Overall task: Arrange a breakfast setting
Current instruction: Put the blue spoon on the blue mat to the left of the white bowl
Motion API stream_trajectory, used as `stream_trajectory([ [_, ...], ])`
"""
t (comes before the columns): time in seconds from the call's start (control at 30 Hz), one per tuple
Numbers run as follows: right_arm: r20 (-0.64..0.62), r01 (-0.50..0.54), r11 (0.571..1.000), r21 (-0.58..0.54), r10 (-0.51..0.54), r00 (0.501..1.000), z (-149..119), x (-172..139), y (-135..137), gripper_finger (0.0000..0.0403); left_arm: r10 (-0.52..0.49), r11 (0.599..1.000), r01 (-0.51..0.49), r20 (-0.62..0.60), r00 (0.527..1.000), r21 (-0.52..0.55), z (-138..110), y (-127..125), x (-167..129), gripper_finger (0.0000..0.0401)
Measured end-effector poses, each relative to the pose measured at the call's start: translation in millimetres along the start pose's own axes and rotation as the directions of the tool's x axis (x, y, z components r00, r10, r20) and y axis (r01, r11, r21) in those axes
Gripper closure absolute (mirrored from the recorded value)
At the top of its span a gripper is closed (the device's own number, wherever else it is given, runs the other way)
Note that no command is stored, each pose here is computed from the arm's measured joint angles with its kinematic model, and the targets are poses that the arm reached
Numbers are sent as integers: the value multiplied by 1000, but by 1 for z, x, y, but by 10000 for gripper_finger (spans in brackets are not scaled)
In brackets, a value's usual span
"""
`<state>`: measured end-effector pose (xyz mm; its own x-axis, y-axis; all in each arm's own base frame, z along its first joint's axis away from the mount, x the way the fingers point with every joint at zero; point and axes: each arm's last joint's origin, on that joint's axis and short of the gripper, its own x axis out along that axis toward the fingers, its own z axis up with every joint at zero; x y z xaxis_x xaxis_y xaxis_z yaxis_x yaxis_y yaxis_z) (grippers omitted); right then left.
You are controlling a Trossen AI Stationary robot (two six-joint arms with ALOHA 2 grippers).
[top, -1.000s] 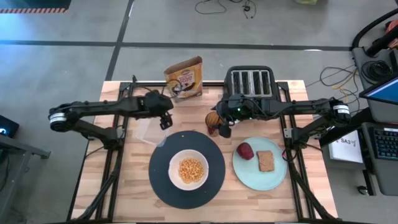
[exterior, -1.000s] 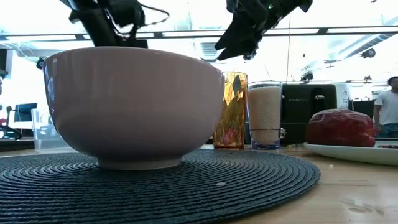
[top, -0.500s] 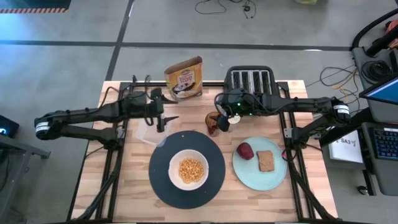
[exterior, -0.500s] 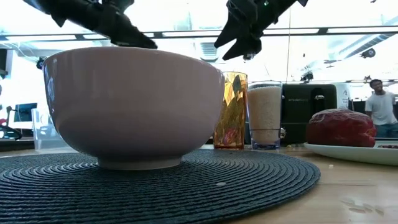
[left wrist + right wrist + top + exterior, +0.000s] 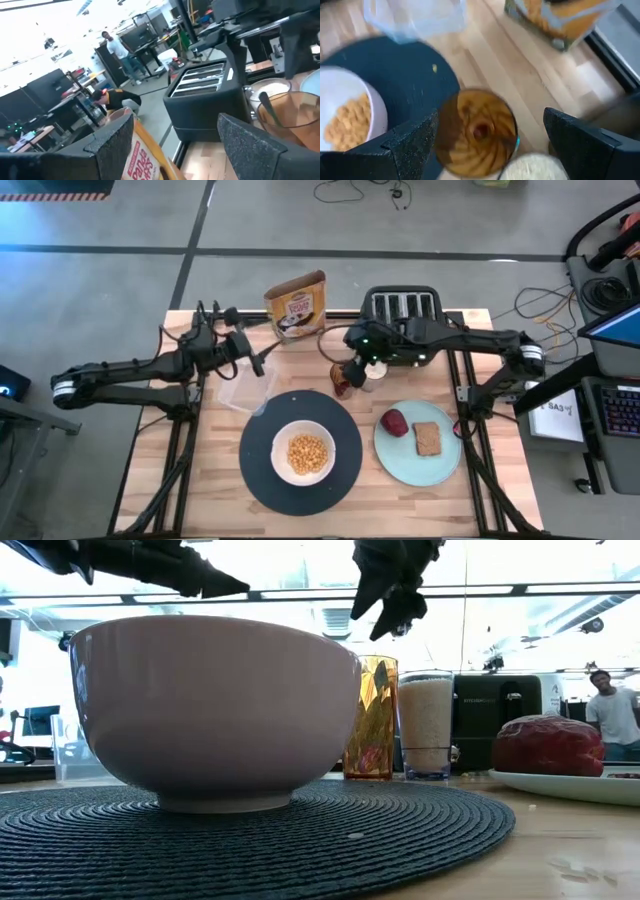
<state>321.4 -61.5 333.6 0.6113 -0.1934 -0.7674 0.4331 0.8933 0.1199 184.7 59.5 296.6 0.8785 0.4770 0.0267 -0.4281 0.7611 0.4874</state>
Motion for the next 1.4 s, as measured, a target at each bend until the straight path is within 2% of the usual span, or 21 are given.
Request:
stream_trajectory([
  [0.07, -68, 16, 1000, -12, -17, 998, 4, 0, 2, 51, -2, 1000, 2, -6, 1000, 1, -2, -1, 0, 130],
  [0.17, -200, 72, 996, 43, -62, 978, 8, 2, 0, 51, -5, 1000, 6, -26, 1000, 9, -8, -4, -1, 130],
  [0.27, -330, 150, 984, 94, -112, 937, 11, 9, -6, 56, -12, 1000, 13, -41, 999, 13, -13, -7, -1, 130],
  [0.43, -461, 202, 978, 62, -151, 874, 18, 26, -8, 77, -20, 1000, 21, -56, 998, 15, -18, -10, -1, 130],
  [0.53, -478, 205, 977, 63, -151, 865, 27, 30, -7, 90, -20, 1000, 21, -57, 998, 21, -18, -10, -1, 130],
  [0.73, -445, 192, 979, 71, -141, 884, 43, 27, -4, 114, -18, 999, 19, -56, 998, 30, -18, -9, -1, 130],
  [0.93, -483, 226, 969, 98, -153, 862, 39, 24, -6, 134, -25, 999, 28, -70, 997, 34, -23, -12, -2, 130],
  [1.4, -480, 237, 966, 104, -160, 863, 37, 30, -5, 184, -33, 999, 35, -84, 996, 19, -28, -14, -2, 130],
])
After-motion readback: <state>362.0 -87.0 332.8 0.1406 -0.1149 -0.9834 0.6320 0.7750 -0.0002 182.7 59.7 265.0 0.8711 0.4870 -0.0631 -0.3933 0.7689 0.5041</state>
